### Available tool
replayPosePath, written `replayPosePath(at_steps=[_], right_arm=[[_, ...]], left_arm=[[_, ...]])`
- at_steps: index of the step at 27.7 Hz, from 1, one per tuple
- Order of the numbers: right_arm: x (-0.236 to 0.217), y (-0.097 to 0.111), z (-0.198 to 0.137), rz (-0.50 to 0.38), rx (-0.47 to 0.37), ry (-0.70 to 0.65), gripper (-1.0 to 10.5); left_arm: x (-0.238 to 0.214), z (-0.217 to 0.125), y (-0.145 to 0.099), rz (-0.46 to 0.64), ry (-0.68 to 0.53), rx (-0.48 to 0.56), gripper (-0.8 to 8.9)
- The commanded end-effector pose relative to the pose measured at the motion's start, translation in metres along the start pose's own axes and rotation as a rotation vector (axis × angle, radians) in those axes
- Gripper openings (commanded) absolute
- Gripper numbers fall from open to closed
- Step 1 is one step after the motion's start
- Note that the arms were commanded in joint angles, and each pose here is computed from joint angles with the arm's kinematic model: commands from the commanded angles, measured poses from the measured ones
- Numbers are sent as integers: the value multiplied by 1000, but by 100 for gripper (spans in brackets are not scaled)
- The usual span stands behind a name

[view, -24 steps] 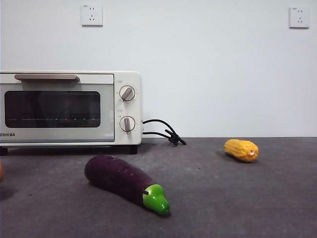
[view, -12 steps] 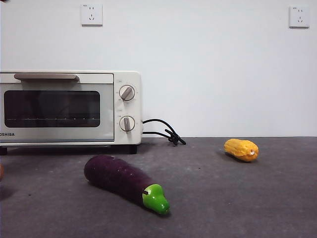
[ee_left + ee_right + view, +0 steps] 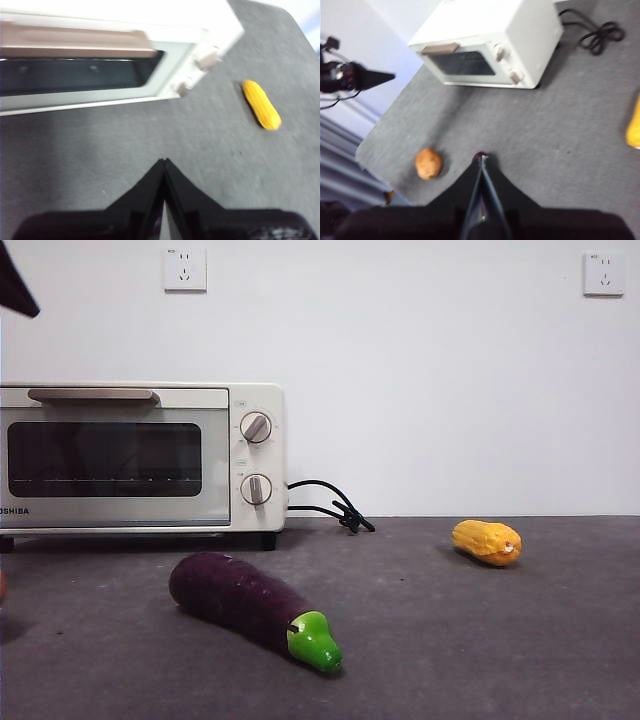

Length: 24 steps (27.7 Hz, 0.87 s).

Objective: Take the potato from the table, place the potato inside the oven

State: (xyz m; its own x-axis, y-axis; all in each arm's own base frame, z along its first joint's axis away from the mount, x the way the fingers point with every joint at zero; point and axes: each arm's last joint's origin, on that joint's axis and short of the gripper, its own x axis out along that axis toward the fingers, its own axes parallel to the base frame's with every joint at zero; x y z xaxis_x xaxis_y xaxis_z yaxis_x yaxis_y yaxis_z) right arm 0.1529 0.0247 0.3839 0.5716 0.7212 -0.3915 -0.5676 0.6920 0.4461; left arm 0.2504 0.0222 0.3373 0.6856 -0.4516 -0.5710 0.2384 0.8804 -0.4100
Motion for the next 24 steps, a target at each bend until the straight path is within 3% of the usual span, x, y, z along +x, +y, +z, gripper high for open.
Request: replayPosePath(at_steps=[1,15,24], right_arm=[[8,2,3,26,-29,26,-3],[38,12,1,107,-49,145,-3],[38,13,-2,89,36,170,-3]], left_arm=[[7,5,11,-23,-12,-61,-6],[33,41,54,-81,-90,-224,-6],[64,74,79,-54,-77,-260,-6]])
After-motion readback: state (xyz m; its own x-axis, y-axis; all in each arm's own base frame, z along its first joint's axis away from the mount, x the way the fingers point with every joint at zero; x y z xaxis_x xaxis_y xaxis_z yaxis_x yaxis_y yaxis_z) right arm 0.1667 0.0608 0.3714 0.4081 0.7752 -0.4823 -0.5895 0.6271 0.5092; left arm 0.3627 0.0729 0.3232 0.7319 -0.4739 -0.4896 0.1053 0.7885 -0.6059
